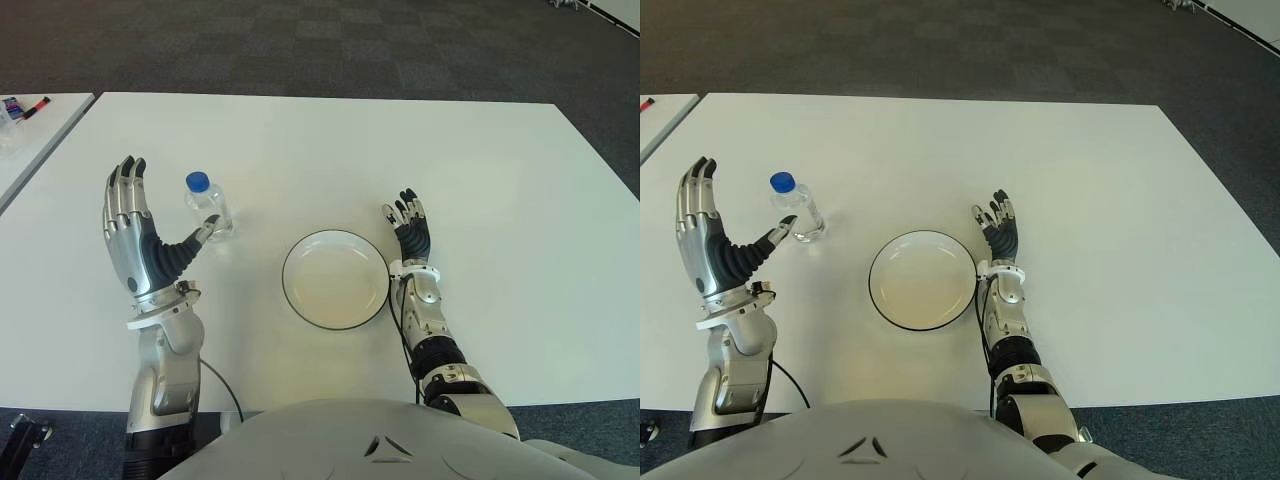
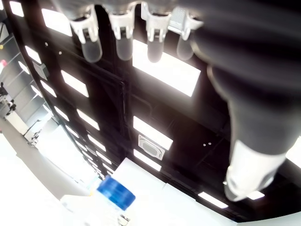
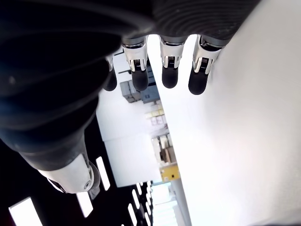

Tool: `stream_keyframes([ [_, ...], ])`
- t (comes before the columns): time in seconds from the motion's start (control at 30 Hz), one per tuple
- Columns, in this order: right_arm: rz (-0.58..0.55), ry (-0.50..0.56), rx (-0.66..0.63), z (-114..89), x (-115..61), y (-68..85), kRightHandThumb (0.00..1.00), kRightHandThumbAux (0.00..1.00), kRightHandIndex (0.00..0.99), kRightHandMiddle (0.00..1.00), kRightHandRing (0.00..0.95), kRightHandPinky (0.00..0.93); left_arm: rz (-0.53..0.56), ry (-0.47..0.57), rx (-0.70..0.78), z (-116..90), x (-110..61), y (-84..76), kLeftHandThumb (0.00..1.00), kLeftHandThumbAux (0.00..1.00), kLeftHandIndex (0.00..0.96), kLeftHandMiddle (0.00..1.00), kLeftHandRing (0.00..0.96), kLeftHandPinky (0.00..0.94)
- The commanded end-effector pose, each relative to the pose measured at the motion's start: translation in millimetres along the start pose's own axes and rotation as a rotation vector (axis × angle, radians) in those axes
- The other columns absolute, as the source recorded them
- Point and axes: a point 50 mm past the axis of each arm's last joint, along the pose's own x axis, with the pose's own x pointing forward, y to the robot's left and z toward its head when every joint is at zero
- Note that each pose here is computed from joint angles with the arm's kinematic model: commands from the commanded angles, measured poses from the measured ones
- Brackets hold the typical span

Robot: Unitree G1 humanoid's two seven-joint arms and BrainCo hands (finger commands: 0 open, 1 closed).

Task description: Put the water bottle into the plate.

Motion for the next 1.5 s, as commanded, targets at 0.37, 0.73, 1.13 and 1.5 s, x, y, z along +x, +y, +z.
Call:
stream_keyframes([
  [0.37, -0.032, 0.149, 0.066, -29.4, -16.0, 9.0, 0.042, 0.747, 0.062, 0.062, 0.046, 0.09, -0.021, 0.014, 0.004, -1.9, -0.5, -3.4, 0.0, 0.771, 0.073, 0.08, 0.052, 0.041],
  [0.73, -0.031, 0.148, 0.068, -29.2, -16.0, 9.1, 0.045, 0.755, 0.068, 0.066, 0.048, 0.092, -0.021, 0.014, 0.005, -1.7, -0.6, -3.4, 0.0, 0.771, 0.073, 0.08, 0.052, 0.041],
  [1.13, -0.03, 0.148, 0.066, -29.2, -15.9, 8.6, 0.04, 0.748, 0.062, 0.061, 0.046, 0.09, -0.071, 0.028, -0.053, -3.0, 0.7, -13.8, 0.0, 0.763, 0.073, 0.086, 0.058, 0.051],
  [1.5, -0.033, 0.146, 0.065, -29.1, -15.6, 7.8, 0.038, 0.748, 0.064, 0.062, 0.046, 0.091, -0.137, 0.043, -0.141, -5.6, 2.6, -25.1, 0.0, 0.724, 0.073, 0.104, 0.076, 0.078],
])
